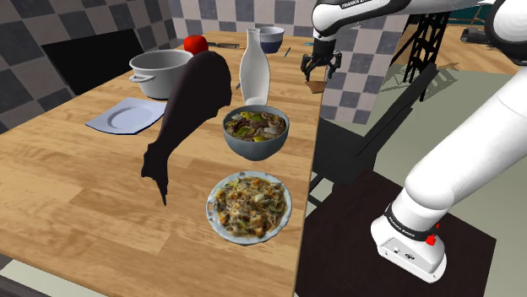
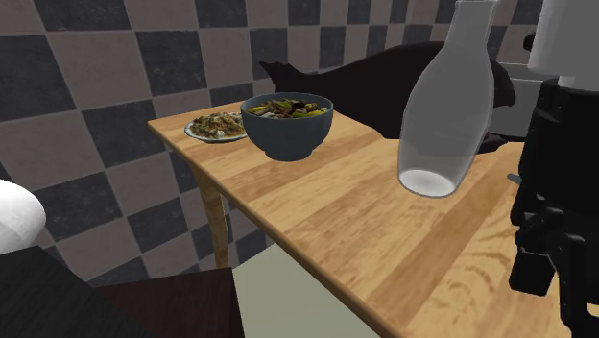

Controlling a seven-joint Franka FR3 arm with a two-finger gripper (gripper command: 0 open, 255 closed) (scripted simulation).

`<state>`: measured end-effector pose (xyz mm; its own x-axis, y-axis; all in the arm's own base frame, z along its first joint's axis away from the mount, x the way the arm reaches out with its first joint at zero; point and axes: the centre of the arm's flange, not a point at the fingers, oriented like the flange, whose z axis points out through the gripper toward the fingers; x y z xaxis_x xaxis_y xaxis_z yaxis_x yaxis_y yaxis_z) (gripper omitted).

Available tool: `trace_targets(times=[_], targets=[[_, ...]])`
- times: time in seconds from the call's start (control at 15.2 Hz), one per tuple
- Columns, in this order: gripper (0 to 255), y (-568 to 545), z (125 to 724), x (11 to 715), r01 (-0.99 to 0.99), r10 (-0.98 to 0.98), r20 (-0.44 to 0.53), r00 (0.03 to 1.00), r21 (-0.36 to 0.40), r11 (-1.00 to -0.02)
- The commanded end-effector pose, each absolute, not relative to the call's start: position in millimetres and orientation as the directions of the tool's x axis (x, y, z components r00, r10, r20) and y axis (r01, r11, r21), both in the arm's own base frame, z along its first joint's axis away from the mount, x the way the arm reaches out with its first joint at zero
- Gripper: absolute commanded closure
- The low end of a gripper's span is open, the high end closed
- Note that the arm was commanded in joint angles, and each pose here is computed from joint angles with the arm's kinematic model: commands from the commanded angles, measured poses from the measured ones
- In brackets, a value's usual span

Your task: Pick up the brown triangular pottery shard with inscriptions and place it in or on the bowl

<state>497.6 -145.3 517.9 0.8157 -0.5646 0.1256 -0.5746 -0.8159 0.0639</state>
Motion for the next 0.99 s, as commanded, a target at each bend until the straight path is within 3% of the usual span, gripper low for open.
trace_targets(times=[0.0, 0.86, 0.92], targets=[[0, -145.7, 508.1, 490.7, -0.582, -0.57, 0.139, 0.81, 0.071, -0.81], [0, -149.8, 479.1, 492.9, -0.582, -0.57, 0.139, 0.81, 0.071, -0.81], [255, -149.8, 479.1, 492.9, -0.582, -0.57, 0.139, 0.81, 0.071, -0.81]])
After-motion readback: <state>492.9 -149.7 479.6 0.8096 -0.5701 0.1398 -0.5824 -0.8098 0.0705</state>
